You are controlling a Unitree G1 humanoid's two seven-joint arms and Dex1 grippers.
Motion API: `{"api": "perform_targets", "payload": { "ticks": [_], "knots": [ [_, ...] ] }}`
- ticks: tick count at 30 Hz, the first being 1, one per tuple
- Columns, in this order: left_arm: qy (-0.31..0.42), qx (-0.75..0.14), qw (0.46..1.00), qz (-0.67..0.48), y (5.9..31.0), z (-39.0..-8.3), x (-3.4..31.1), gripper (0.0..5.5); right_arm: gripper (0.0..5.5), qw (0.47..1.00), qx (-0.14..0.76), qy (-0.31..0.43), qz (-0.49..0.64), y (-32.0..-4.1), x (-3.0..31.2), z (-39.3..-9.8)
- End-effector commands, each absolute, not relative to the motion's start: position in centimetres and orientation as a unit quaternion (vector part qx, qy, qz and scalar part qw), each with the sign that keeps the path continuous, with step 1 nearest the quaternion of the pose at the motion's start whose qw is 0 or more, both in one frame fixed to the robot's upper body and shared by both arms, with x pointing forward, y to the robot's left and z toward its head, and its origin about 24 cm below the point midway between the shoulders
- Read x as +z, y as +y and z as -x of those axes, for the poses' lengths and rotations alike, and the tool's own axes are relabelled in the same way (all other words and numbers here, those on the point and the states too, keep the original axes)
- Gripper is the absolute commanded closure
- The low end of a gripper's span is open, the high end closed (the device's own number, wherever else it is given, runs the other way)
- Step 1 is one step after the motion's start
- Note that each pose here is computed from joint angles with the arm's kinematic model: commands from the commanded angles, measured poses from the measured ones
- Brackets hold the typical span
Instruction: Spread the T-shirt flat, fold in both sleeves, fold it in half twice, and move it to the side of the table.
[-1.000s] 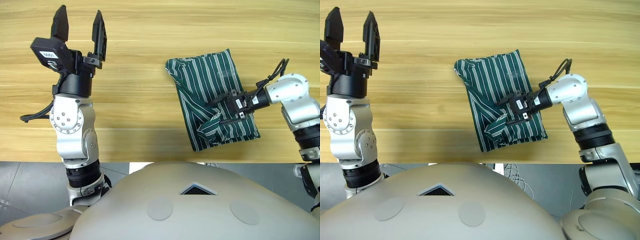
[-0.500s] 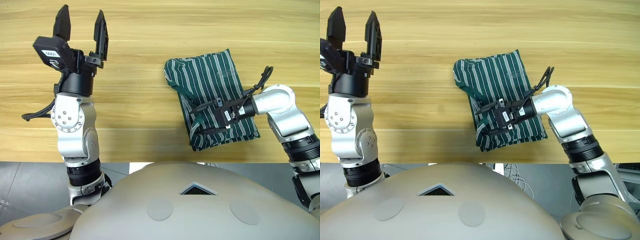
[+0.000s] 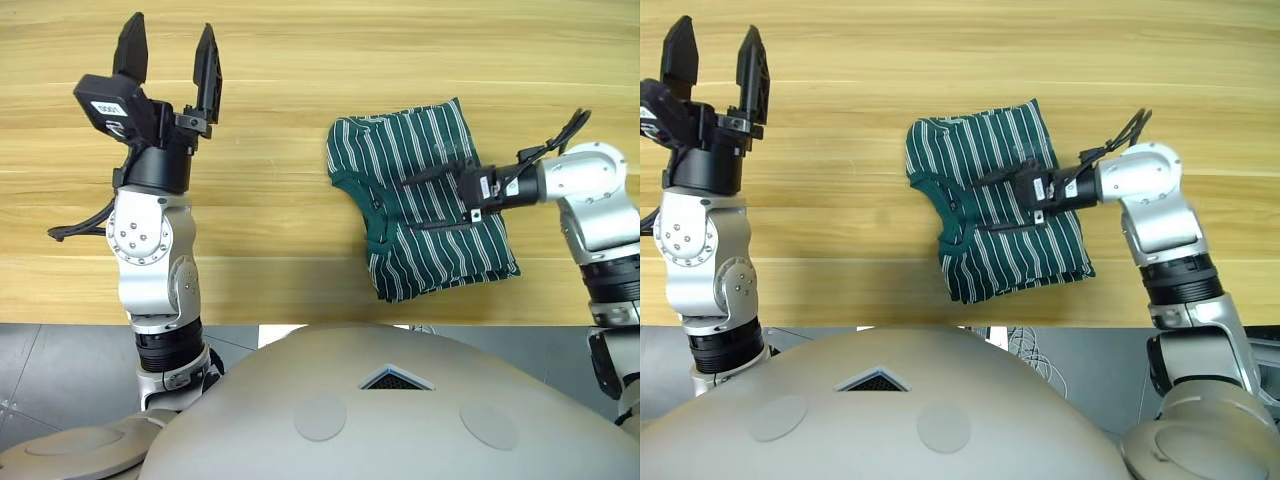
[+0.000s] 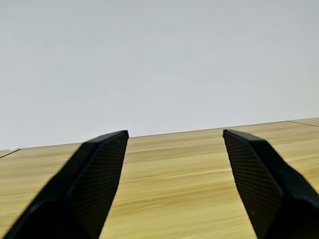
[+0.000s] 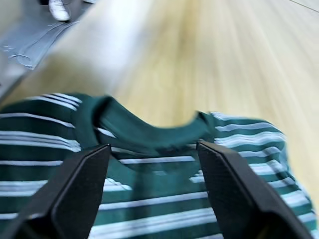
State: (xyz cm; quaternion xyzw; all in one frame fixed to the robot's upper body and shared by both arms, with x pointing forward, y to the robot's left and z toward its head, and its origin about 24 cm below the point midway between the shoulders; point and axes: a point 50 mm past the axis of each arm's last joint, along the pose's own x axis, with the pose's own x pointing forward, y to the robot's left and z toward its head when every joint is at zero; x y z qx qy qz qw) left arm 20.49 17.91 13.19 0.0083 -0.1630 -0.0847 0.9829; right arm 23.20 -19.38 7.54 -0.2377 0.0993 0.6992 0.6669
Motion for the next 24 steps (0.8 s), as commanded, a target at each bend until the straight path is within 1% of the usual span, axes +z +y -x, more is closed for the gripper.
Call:
{"api": "perform_targets", "payload": {
  "ticks": [1,6,9,12,14,16,20,24],
  "knots": [
    [-0.158,-0.086,0.984,-0.015,17.8,-20.5,13.0,2.07,2.28,0.678,0.676,0.163,0.237,-21.9,6.6,-25.3],
    [-0.157,-0.091,0.983,-0.017,17.7,-20.6,13.0,2.07,2.28,0.642,0.692,0.248,0.217,-22.6,4.0,-26.0],
    [-0.156,-0.095,0.983,-0.018,17.7,-20.6,13.0,2.07,2.28,0.595,0.711,0.315,0.201,-23.0,2.6,-25.9],
    [-0.153,-0.099,0.983,-0.017,17.7,-20.9,12.9,2.07,2.28,0.567,0.723,0.342,0.196,-22.3,1.3,-26.1],
    [-0.151,-0.101,0.983,-0.017,17.6,-21.0,12.8,2.07,2.28,0.558,0.734,0.335,0.193,-21.2,0.6,-26.2],
    [-0.150,-0.102,0.983,-0.017,17.7,-21.0,12.8,2.07,2.28,0.565,0.738,0.316,0.189,-19.5,-0.2,-26.5],
    [-0.149,-0.102,0.983,-0.015,17.7,-21.0,12.8,2.07,2.28,0.601,0.729,0.272,0.184,-15.5,-1.7,-26.9],
    [-0.147,-0.106,0.983,-0.016,17.7,-21.2,12.7,2.07,2.28,0.646,0.709,0.227,0.170,-12.5,-2.4,-27.1]
  ]
}}
